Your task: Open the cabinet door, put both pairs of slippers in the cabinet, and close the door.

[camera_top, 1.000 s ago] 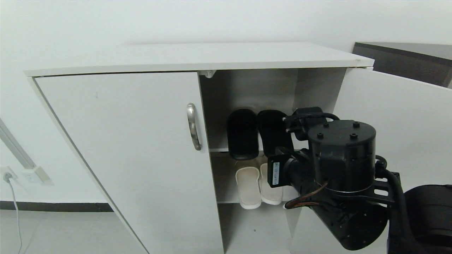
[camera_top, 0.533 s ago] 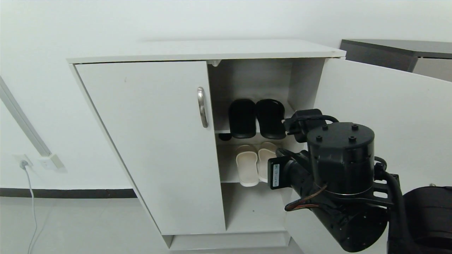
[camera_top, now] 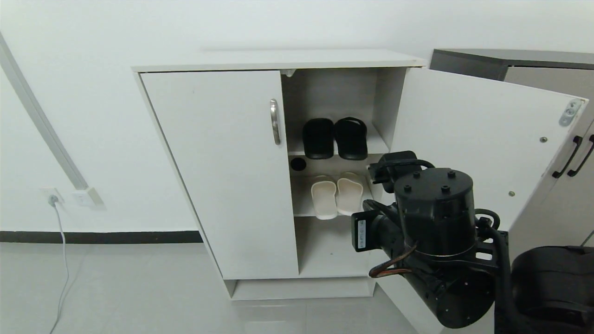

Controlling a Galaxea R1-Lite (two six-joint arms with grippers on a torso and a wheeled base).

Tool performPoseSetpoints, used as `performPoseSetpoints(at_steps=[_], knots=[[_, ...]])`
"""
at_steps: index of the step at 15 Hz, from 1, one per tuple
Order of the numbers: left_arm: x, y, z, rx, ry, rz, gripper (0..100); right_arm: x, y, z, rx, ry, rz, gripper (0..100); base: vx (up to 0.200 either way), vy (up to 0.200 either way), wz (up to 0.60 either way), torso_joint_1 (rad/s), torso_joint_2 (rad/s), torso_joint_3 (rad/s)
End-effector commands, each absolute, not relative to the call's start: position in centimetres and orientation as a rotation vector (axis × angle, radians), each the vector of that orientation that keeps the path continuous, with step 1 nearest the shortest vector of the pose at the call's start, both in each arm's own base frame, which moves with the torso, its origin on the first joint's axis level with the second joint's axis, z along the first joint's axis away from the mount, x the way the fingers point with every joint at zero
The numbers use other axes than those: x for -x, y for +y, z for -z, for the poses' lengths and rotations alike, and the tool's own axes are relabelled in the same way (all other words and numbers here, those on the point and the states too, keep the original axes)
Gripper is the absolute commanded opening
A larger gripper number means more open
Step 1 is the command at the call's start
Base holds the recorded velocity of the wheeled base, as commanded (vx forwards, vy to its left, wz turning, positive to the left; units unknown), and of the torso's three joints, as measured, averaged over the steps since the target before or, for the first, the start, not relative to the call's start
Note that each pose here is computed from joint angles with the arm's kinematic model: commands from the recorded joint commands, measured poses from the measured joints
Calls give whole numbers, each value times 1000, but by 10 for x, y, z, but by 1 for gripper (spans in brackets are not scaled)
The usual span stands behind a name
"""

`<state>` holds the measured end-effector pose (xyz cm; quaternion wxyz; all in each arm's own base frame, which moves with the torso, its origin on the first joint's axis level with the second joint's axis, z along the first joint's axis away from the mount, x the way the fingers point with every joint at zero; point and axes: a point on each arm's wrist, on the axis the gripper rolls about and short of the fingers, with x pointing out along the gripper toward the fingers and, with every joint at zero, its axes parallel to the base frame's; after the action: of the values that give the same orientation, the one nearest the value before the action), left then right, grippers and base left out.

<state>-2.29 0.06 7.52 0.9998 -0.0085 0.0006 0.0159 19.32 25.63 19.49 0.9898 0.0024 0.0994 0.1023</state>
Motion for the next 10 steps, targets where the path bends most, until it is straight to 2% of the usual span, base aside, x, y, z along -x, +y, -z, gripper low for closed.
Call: performPoseSetpoints(at_steps=[1,10], knots=[[23,1,-75,18,3,-32,0,-195,258,-191,3,206,-201,0,0,0,0,0,0,0],[23,1,-75,18,3,-32,0,-196,257,-189,11,211,-198,0,0,0,0,0,0,0]])
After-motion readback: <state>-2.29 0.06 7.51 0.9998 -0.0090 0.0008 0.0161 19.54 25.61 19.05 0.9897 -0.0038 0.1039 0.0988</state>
